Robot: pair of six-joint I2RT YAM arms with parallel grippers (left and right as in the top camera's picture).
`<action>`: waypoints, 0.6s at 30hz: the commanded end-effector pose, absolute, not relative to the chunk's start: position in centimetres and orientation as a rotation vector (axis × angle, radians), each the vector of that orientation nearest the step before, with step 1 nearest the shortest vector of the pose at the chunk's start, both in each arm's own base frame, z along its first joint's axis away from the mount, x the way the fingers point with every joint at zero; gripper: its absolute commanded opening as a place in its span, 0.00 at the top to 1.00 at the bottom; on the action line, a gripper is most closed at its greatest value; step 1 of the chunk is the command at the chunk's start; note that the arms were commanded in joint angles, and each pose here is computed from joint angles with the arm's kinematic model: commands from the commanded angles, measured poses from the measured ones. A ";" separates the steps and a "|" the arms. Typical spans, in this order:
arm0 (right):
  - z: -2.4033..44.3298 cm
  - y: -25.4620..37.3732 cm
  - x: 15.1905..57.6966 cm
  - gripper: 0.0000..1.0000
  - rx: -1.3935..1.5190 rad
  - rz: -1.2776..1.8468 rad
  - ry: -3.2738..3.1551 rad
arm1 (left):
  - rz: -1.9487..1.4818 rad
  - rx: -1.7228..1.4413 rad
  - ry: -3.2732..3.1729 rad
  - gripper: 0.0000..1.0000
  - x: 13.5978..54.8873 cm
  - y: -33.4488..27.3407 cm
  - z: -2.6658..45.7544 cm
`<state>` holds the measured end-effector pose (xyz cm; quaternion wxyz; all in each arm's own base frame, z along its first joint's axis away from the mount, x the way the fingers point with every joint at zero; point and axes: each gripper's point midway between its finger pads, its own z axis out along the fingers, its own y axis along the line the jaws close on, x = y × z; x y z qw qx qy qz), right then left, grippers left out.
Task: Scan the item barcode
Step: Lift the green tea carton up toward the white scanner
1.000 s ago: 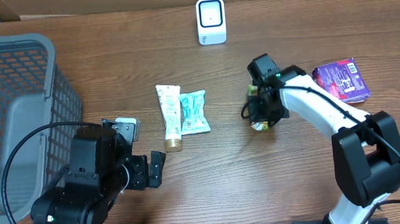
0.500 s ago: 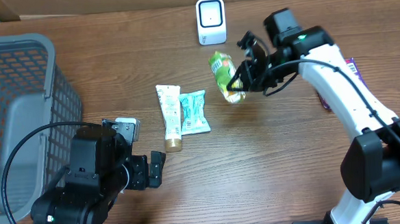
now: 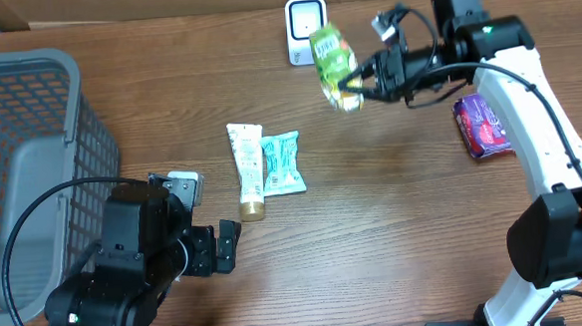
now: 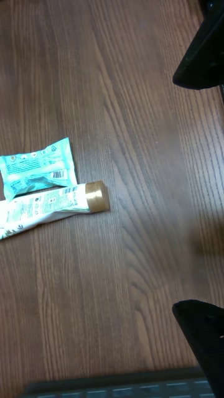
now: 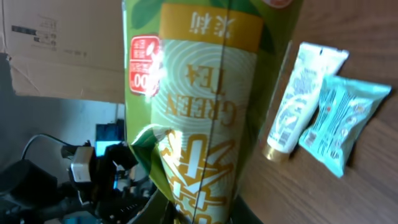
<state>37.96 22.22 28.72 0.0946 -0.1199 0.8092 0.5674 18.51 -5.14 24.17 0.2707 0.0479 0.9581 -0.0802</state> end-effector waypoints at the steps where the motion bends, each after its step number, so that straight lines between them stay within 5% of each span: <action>1: 34.0 22.3 39.2 0.96 -0.358 1.549 2.331 | -0.204 0.106 2.579 0.01 18.7 -4.9 24.2; 6: 39.8 19.9 43.5 0.97 -0.171 1.080 2.232 | -0.204 0.106 2.579 0.00 18.7 -4.9 24.2; 11: 37.5 15.3 47.8 0.96 0.016 0.498 2.224 | -0.204 0.106 2.579 0.00 18.7 -4.9 24.2; 18: 34.6 17.1 51.8 0.96 -0.131 -0.042 2.131 | -0.204 0.106 2.579 0.01 18.7 -4.9 24.2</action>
